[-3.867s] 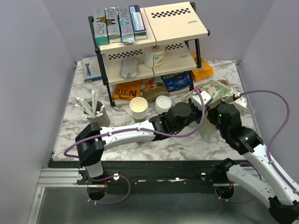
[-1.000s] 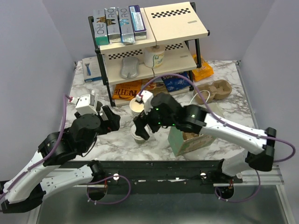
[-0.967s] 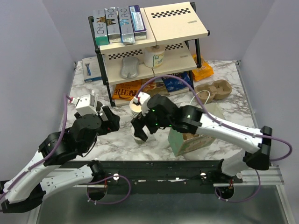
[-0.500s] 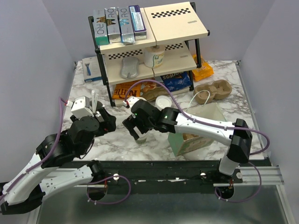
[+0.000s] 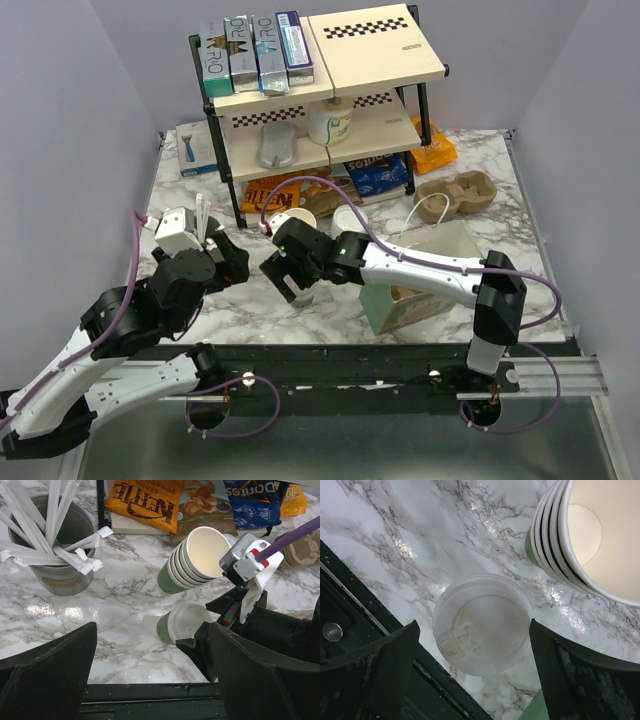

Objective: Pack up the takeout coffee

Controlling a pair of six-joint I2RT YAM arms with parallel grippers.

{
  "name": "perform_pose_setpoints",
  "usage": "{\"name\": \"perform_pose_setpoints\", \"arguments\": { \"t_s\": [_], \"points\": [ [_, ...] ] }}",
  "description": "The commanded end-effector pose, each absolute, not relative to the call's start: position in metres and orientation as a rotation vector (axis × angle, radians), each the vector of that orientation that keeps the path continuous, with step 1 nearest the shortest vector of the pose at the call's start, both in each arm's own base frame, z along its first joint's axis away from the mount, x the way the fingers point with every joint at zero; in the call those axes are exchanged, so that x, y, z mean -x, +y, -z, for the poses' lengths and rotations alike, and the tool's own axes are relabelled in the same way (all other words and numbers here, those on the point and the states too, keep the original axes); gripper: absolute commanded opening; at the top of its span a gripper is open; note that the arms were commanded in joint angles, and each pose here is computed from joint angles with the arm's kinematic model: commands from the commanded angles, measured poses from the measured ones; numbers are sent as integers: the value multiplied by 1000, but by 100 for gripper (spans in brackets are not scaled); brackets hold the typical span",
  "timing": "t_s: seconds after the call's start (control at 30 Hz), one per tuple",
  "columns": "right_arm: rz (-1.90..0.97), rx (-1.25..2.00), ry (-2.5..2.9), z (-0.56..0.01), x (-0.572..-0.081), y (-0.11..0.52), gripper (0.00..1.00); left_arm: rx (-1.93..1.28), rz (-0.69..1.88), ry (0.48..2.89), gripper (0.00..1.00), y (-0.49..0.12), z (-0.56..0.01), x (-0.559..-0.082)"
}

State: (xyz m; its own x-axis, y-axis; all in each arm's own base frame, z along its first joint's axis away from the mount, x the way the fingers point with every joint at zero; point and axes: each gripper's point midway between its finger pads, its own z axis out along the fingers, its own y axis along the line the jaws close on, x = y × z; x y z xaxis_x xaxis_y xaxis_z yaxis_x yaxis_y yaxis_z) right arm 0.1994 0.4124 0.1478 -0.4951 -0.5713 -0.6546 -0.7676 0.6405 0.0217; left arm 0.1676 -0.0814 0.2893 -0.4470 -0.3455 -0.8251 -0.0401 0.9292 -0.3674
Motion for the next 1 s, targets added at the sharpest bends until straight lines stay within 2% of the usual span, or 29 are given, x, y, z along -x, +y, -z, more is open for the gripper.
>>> {"name": "perform_pose_setpoints", "arguments": {
  "t_s": [0.0, 0.27, 0.63, 0.97],
  "points": [
    [-372, 1065, 2279, -134, -197, 411, 100, 282, 329, 1992, 99, -77, -290, -171],
    [-310, 1047, 2284, -128, -204, 407, 100, 273, 315, 1998, 99, -79, -288, -173],
    [-531, 1045, 2185, -169, -190, 418, 100, 262, 301, 1994, 99, -81, -288, -176],
    [-399, 1059, 2164, -157, -206, 412, 100, 269, 301, 1998, 99, -79, -287, -175]
  ]
}}
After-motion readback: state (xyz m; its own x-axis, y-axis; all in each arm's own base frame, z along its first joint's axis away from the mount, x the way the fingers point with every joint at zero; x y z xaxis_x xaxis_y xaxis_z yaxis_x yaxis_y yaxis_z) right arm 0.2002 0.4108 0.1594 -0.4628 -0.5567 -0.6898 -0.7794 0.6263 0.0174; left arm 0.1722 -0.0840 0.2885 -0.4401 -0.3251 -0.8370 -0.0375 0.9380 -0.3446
